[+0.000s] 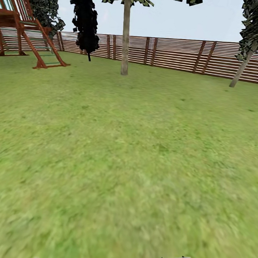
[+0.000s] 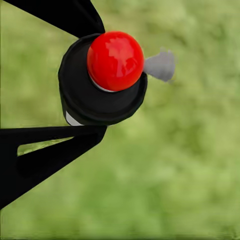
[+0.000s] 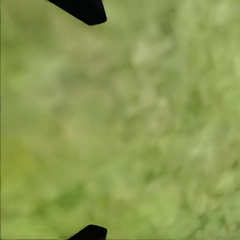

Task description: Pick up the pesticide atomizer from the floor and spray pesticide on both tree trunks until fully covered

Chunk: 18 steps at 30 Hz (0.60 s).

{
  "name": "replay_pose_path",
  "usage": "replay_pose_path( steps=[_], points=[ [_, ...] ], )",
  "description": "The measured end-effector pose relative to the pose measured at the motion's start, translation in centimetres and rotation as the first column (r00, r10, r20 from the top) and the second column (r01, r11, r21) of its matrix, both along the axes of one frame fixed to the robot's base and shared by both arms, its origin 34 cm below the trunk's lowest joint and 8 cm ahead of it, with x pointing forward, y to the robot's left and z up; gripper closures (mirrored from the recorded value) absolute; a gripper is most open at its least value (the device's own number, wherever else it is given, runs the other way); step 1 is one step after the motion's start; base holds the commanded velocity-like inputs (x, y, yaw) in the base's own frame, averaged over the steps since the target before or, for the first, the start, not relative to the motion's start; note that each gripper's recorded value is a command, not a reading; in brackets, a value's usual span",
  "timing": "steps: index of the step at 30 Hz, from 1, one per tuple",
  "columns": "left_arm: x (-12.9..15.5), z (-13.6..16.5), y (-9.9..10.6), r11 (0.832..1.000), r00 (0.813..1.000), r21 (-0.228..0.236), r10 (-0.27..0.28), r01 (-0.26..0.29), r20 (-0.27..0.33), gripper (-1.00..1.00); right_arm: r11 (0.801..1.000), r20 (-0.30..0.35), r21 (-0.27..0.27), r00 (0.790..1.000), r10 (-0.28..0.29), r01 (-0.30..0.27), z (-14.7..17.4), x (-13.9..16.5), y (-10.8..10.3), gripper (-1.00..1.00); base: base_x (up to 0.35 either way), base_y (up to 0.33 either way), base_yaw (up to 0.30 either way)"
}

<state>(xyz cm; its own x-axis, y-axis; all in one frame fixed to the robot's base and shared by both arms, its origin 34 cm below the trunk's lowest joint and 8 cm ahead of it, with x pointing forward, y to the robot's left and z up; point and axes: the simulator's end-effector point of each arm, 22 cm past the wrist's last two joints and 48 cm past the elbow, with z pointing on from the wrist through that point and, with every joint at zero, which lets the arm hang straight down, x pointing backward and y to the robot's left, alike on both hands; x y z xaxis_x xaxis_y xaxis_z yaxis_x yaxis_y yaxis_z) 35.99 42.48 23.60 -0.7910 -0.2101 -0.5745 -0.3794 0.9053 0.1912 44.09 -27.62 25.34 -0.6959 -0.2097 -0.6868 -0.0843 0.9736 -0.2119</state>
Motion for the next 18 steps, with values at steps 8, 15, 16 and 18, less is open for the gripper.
replay_pose_path(
  steps=[8, 15, 16, 18],
  points=[
    [0.03, 0.01, 0.0, 1.0, 1.0, 0.0, 0.0, 0.0, 0.0, 1.0, 1.0, 0.0, 0.0, 1.0, 0.0, 0.0, 0.0, 0.0, -0.01, -1.0, 0.34, 0.0, 0.0],
    [0.06, 0.01, 0.0, 1.0, 1.0, 0.0, 0.0, 0.0, 0.001, 1.0, 1.0, 0.0, 0.0, 1.0, 0.0, 0.0, 0.0, 0.0, 0.0, -1.0, 0.34, 0.0, 0.0],
    [0.07, 0.02, 0.0, 1.0, 1.0, 0.0, 0.0, 0.0, 0.001, 1.0, 1.0, 0.0, 0.0, 1.0, 0.0, 0.0, 0.0, 0.0, 0.0, -1.0, 0.34, 0.0, 0.0],
    [0.08, 0.02, 0.01, 1.0, 1.0, 0.0, 0.001, -0.001, 0.001, 1.0, 1.0, 0.0, 0.0, 1.0, 0.0, 0.0, 0.0, 0.0, 0.0, -1.0, 0.34, 0.0, 0.0]
  ],
)
